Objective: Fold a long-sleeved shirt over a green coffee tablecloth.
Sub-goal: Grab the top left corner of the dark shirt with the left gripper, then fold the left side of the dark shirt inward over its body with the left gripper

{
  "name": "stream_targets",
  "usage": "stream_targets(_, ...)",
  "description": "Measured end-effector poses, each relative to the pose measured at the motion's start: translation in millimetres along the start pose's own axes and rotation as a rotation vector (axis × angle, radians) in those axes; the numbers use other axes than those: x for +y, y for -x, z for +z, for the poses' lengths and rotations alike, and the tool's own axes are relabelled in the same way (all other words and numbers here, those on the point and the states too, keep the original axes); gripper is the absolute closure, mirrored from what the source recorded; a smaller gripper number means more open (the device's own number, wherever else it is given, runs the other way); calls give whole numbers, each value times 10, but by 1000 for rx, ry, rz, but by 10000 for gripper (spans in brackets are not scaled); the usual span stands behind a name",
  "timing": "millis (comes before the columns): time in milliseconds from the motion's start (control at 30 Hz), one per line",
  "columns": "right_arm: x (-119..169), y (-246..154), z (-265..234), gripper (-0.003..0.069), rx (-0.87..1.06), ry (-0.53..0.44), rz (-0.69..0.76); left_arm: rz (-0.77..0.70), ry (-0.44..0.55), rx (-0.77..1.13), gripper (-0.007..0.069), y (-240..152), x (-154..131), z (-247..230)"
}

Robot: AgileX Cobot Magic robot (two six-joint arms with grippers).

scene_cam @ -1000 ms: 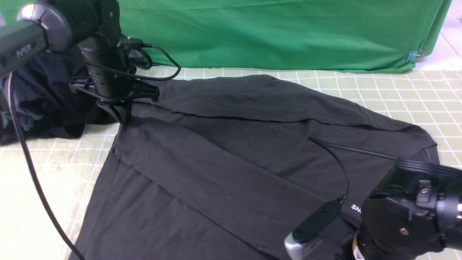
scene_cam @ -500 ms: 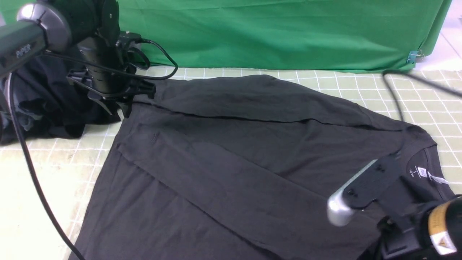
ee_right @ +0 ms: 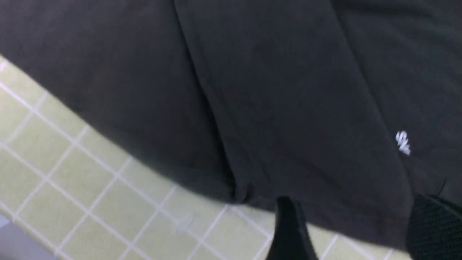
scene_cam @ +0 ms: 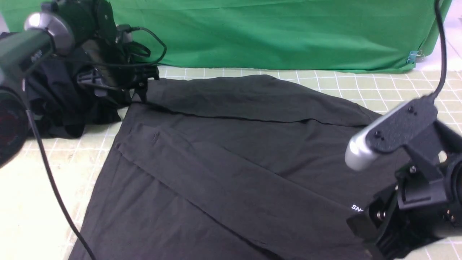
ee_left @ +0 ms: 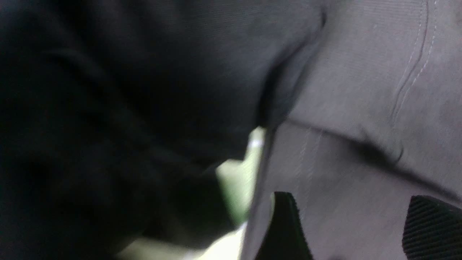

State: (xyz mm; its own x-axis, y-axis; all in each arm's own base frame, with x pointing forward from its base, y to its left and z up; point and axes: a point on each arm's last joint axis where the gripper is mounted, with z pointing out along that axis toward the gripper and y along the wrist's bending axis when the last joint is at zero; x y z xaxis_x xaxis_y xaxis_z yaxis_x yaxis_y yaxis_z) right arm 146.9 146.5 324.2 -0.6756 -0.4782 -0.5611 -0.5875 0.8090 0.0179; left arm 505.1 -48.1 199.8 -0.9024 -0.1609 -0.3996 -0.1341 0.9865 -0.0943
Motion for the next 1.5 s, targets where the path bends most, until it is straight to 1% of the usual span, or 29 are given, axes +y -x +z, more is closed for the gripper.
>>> stream_targets(100, -9, 21, -13, 246, -15, -10, -10, 9, -52, -11, 236, 1, -44, 98)
stream_targets(167, -14, 33, -19, 246, -23, -16, -15, 11, -64, -30, 251, 15, -59, 136)
stream_targets(267, -20, 39, -21, 246, -29, -23, -22, 5, -46, -54, 258, 35, -43, 170)
stream_targets(333, -22, 40, -21, 246, -29, -25, -23, -1, -6, -60, 258, 36, 0, 213)
stream_targets(433, -22, 41, -21, 246, -31, -25, -24, -2, 8, -61, 260, 32, 23, 263)
stream_targets(767, -22, 48, -21, 246, -38, -25, -25, -11, -17, -146, 263, 106, 1, 277)
stream_targets(900, -22, 49, -21, 246, -39, -25, -25, -19, -29, -155, 289, 113, -8, 281)
stream_targets(1000, -22, 50, -22, 246, -40, -25, -25, -26, -37, -132, 367, 80, -13, 364)
stream_targets(1033, -22, 50, -22, 246, -40, -25, -25, -27, -38, -131, 372, 77, -13, 370)
stream_targets(1133, -22, 50, -22, 246, -40, -25, -23, -26, -38, -116, 453, 61, -13, 401)
stream_targets(1167, -22, 50, -22, 246, -40, -25, -23, -20, -30, -113, 491, 59, -6, 402)
stream_targets(1200, -22, 50, -22, 246, -40, -25, -23, -18, -29, -113, 498, 59, -5, 402)
stream_targets(1233, -22, 50, -22, 246, -40, -25, -22, -17, -27, -114, 550, 61, -4, 391)
stream_targets(1300, -22, 50, -22, 246, -40, -25, -21, -15, -28, -115, 599, 67, -11, 356)
stream_targets(1333, -22, 50, -22, 246, -40, -25, -17, -11, -29, -118, 611, 76, -13, 315)
stream_targets(1500, -22, 50, -22, 248, -40, -25, -5, 25, -33, -146, 615, 130, -29, 92)
